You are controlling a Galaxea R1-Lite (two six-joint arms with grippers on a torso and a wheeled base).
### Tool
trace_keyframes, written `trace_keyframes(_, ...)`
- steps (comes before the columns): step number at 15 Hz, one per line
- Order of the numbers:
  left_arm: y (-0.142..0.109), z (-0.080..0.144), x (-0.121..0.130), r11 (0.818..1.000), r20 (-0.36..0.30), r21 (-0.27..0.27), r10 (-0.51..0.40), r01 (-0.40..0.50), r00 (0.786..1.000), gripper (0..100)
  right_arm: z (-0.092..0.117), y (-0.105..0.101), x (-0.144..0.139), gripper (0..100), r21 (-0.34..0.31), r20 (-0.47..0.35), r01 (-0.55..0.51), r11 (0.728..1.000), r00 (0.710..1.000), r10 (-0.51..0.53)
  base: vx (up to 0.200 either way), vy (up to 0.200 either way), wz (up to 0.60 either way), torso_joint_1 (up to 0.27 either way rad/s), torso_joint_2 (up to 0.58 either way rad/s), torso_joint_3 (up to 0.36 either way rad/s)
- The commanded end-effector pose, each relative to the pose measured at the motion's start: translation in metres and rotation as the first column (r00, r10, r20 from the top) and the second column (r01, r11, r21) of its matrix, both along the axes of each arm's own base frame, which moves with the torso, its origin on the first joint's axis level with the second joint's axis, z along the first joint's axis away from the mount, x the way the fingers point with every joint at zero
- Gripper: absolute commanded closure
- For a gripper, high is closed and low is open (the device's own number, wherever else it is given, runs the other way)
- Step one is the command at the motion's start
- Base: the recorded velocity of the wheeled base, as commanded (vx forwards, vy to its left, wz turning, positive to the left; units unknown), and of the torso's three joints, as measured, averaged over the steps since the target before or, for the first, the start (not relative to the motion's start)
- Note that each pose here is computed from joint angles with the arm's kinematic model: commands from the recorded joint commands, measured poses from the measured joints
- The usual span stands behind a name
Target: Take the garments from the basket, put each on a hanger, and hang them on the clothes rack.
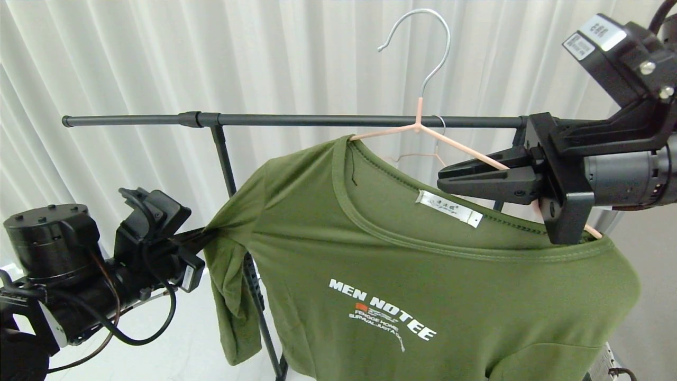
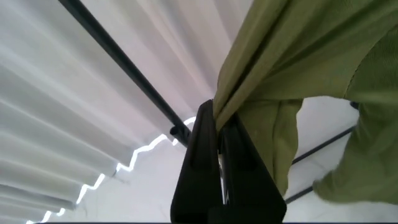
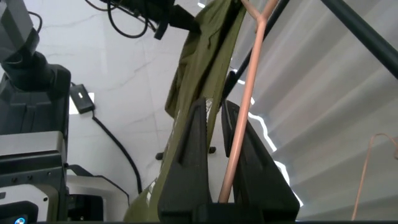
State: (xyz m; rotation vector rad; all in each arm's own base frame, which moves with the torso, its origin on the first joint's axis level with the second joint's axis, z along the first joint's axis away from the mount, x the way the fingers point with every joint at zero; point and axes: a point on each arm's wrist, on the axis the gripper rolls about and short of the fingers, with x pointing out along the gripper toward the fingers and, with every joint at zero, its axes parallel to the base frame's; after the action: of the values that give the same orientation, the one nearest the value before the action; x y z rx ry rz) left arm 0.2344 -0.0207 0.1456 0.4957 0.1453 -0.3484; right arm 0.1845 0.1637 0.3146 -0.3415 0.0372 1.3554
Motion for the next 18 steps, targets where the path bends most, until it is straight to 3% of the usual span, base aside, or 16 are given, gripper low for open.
trace_keyframes(1,-0.003,0.003,-0.003,1.0,0.019,0.0,-0.011,0.011,1.0,100,-0.001,0.001,0.001,100,-0.004,-0.003,0.003,1.0,1.0,-0.003,0.0,0.0,0.0,0.0,0.0,0.0)
trace_keyframes(2,-0.004,0.003,-0.004,1.0,0.019,-0.002,-0.017,0.017,1.0,0,-0.002,0.001,0.002,100,-0.005,-0.005,0.006,1.0,1.0,-0.006,0.0,0.0,0.0,0.0,0.0,0.0)
trace_keyframes(8,-0.006,0.006,-0.027,0.999,0.03,-0.024,-0.03,0.031,0.999,0,-0.008,-0.004,0.019,100,-0.036,-0.019,0.134,0.99,0.991,-0.134,0.0,0.0,0.0,0.0,0.0,0.0)
trace_keyframes(9,-0.005,0.01,-0.031,0.998,0.045,-0.046,-0.027,0.029,0.999,0,-0.011,-0.004,0.024,100,-0.042,-0.031,0.153,0.987,0.988,-0.154,0.0,0.0,0.0,0.0,0.0,0.0)
trace_keyframes(12,-0.005,0.028,-0.04,0.981,0.076,-0.191,0.042,-0.027,0.996,0,-0.022,-0.002,0.031,100,-0.073,-0.103,0.215,0.974,0.97,-0.222,0.0,0.0,0.0,0.0,0.0,0.0)
trace_keyframes(13,-0.001,0.029,-0.039,0.966,0.066,-0.202,0.178,-0.162,0.982,0,-0.029,-0.002,0.032,100,-0.092,-0.137,0.258,0.962,0.953,-0.269,0.0,0.0,0.0,0.0,0.0,0.0)
trace_keyframes(14,0.001,0.029,-0.038,0.928,0.056,-0.228,0.314,-0.293,0.948,0,-0.032,-0.003,0.031,100,-0.108,-0.149,0.297,0.949,0.939,-0.311,0.0,0.0,0.0,0.0,0.0,0.0)
trace_keyframes(15,0.002,0.03,-0.038,0.898,0.037,-0.286,0.36,-0.335,0.932,0,-0.035,-0.004,0.03,100,-0.118,-0.154,0.319,0.94,0.929,-0.335,0.0,0.0,0.0,0.0,0.0,0.0)
trace_keyframes(16,0.004,0.029,-0.039,0.881,0.022,-0.322,0.374,-0.348,0.927,0,-0.036,-0.005,0.03,100,-0.113,-0.163,0.329,0.937,0.925,-0.344,0.0,0.0,0.0,0.0,0.0,0.0)
trace_keyframes(18,0.007,0.024,-0.048,0.872,0.009,-0.329,0.386,-0.361,0.923,0,-0.037,-0.003,0.032,100,-0.08,-0.184,0.344,0.936,0.918,-0.353,0.0,0.0,0.0,0.0,0.0,0.0)
